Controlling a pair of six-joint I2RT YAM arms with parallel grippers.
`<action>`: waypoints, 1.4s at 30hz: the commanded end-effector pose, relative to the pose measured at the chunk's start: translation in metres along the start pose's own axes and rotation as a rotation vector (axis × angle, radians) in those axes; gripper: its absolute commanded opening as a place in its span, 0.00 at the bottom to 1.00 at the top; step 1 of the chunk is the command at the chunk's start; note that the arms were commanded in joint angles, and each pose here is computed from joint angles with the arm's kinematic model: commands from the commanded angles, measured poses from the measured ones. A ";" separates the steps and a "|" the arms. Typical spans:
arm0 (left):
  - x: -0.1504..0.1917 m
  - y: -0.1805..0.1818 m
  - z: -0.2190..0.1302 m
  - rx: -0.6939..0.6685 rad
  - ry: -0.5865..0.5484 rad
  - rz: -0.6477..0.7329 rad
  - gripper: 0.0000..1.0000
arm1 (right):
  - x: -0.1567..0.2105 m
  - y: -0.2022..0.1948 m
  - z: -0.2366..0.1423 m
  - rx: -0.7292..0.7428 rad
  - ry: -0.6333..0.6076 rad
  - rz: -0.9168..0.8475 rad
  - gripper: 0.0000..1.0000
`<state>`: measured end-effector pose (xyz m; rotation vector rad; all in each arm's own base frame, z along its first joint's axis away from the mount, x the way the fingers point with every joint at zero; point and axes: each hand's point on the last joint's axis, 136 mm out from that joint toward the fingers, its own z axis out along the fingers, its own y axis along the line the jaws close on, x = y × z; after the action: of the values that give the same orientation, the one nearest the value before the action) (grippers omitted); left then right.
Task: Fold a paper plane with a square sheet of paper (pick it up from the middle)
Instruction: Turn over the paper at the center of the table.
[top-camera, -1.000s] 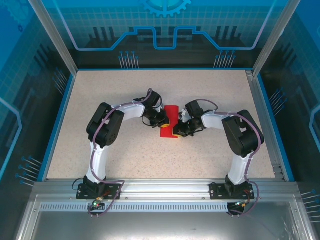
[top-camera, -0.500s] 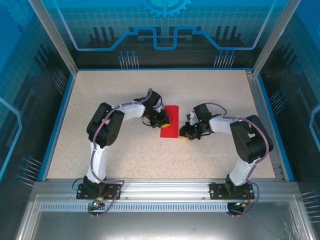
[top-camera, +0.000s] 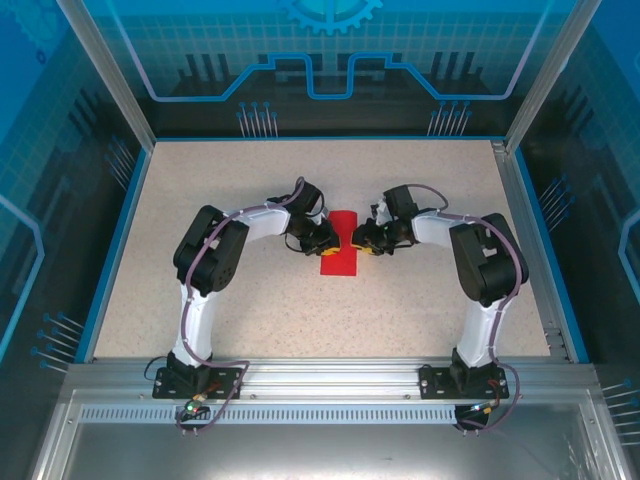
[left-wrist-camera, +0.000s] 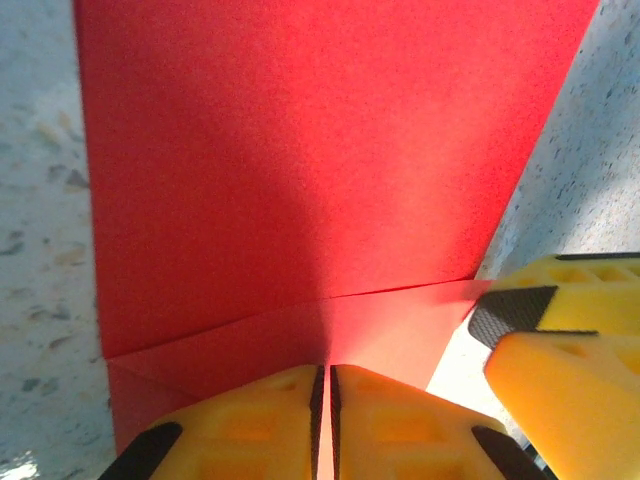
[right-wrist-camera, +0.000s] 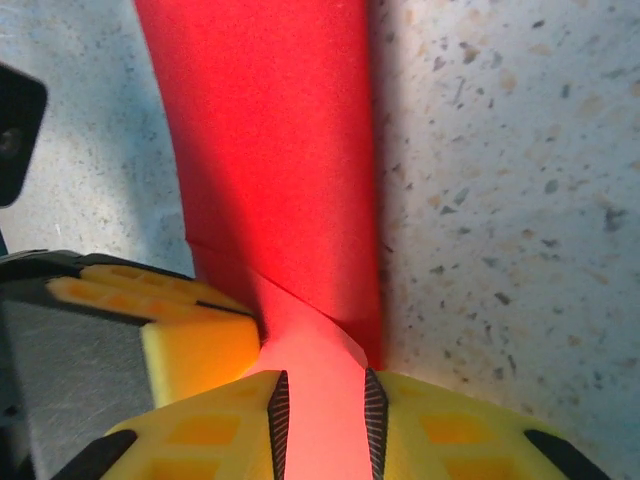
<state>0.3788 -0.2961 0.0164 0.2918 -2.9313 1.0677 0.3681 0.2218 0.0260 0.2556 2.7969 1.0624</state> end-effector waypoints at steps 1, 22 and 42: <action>0.003 0.000 -0.009 -0.022 -0.005 0.008 0.14 | -0.001 -0.004 0.005 0.006 0.028 0.026 0.29; 0.001 0.003 -0.012 -0.026 -0.012 0.003 0.14 | -0.011 -0.007 -0.009 0.109 -0.028 0.000 0.33; -0.001 0.000 -0.016 -0.017 -0.026 0.007 0.16 | -0.001 0.008 0.011 0.000 0.036 -0.007 0.31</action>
<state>0.3797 -0.2955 0.0183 0.2923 -2.9373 1.0687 0.3738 0.2290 0.0215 0.2405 2.8298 1.0301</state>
